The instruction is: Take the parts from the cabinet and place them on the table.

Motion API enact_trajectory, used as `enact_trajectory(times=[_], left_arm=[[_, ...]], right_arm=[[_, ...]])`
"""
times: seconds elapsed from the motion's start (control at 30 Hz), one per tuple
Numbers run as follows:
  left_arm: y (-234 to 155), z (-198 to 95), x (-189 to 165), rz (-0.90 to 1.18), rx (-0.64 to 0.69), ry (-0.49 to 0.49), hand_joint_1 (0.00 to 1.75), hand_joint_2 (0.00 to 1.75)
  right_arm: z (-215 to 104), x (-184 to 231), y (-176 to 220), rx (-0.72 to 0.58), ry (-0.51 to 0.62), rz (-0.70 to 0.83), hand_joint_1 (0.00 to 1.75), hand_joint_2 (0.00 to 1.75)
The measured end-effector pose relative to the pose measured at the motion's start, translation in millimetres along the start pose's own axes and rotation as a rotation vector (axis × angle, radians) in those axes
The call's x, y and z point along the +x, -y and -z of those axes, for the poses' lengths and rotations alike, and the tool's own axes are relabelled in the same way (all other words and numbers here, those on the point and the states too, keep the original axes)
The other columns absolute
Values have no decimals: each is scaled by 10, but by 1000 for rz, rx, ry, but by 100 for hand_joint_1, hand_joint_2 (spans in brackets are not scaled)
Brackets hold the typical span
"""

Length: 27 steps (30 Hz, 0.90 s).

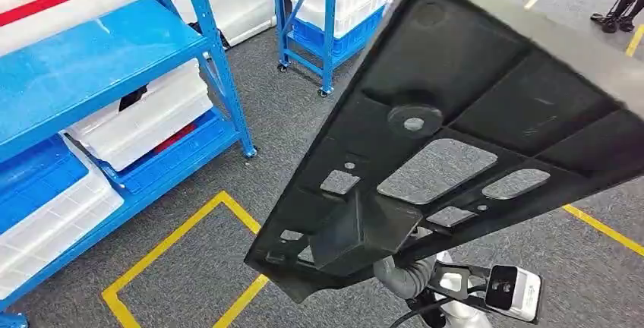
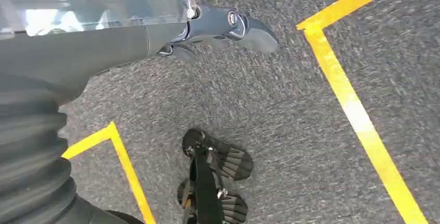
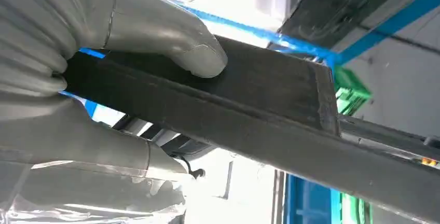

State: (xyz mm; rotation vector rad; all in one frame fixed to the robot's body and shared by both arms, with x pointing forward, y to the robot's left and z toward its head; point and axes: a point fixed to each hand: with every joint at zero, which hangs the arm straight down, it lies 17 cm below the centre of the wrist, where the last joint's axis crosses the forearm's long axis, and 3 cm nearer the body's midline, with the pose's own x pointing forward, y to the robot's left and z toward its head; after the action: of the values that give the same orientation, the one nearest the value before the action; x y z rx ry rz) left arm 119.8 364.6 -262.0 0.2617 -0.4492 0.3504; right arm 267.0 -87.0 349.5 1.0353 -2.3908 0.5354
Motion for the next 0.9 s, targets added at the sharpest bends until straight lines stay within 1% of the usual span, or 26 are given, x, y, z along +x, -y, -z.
enact_trajectory(times=[0.07, 0.27, 0.43, 0.63, 0.77, 0.9], left_arm=[[94, -14, -21, 7, -17, -12, 0, 175], [101, -27, -114, 26, -14, -49, 0, 175], [143, -24, -99, 41, -22, -55, 0, 175], [220, -44, -114, 22, -28, -58, 0, 175], [255, -61, -99, -3, -33, -34, 0, 175], [286, -64, -22, -21, -34, 5, 0, 175]], right_arm=[[-23, 31, 37, -14, 0, -18, 175, 175], [-38, 89, 74, -22, 0, -41, 175, 175], [37, 224, 143, -33, 37, -48, 175, 175], [47, 278, 195, -21, 49, -44, 175, 175], [50, 266, 179, 4, 50, -22, 175, 175], [153, 268, 110, 44, 70, -7, 175, 175]])
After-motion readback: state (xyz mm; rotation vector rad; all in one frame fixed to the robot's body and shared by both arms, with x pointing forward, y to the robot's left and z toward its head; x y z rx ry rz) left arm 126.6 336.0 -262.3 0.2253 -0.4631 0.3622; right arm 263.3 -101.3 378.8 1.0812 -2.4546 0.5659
